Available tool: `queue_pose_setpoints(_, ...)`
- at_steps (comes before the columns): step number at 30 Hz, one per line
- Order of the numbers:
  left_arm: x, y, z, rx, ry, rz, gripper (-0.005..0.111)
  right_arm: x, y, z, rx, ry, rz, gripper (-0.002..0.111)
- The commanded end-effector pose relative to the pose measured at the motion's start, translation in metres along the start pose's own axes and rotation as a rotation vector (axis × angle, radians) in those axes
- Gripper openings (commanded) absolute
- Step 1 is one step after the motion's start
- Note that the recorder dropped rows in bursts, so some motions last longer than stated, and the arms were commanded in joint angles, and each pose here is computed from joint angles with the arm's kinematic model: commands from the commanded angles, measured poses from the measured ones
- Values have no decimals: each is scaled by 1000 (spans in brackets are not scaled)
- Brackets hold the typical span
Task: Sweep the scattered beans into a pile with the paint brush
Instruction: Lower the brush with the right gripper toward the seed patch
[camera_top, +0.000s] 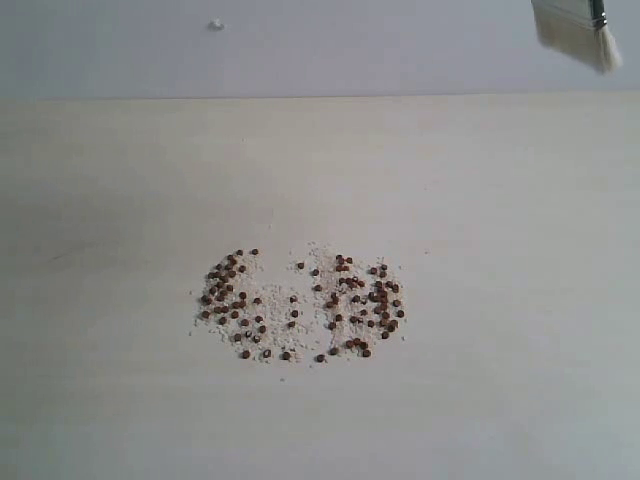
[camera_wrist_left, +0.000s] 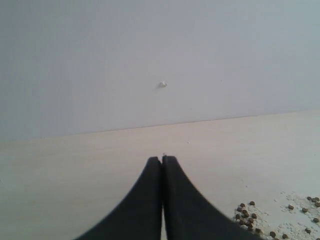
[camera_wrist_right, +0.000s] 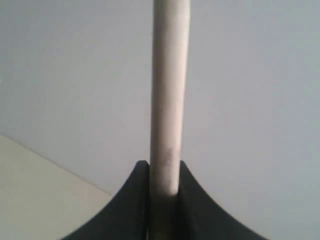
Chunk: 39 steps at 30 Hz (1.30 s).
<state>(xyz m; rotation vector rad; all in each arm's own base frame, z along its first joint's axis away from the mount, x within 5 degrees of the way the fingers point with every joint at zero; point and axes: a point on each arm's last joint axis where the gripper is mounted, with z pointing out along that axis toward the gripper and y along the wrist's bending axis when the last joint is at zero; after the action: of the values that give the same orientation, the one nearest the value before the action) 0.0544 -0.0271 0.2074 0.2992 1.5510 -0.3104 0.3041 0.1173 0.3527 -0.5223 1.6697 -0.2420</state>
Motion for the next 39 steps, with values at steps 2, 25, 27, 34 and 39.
queue_pose_setpoints(2, 0, 0, 0, 0, -3, -11, 0, 2, 5, 5, -31, 5, -26, 0)
queue_pose_setpoints(25, 0, 0, 0, 0, -3, -11, 0, 8, 34, 0, -272, -104, 90, 0)
queue_pose_setpoints(27, 0, 0, 0, 0, -3, -11, 0, 17, 38, -1, -271, -127, 121, 0)
queue_pose_setpoints(34, 0, 0, 0, 0, -3, -11, 0, 61, 42, -10, -139, -186, 254, 0)
queue_pose_setpoints(39, 0, 0, 0, 0, -3, -11, 0, 103, 41, -27, 7, -188, 242, 0)
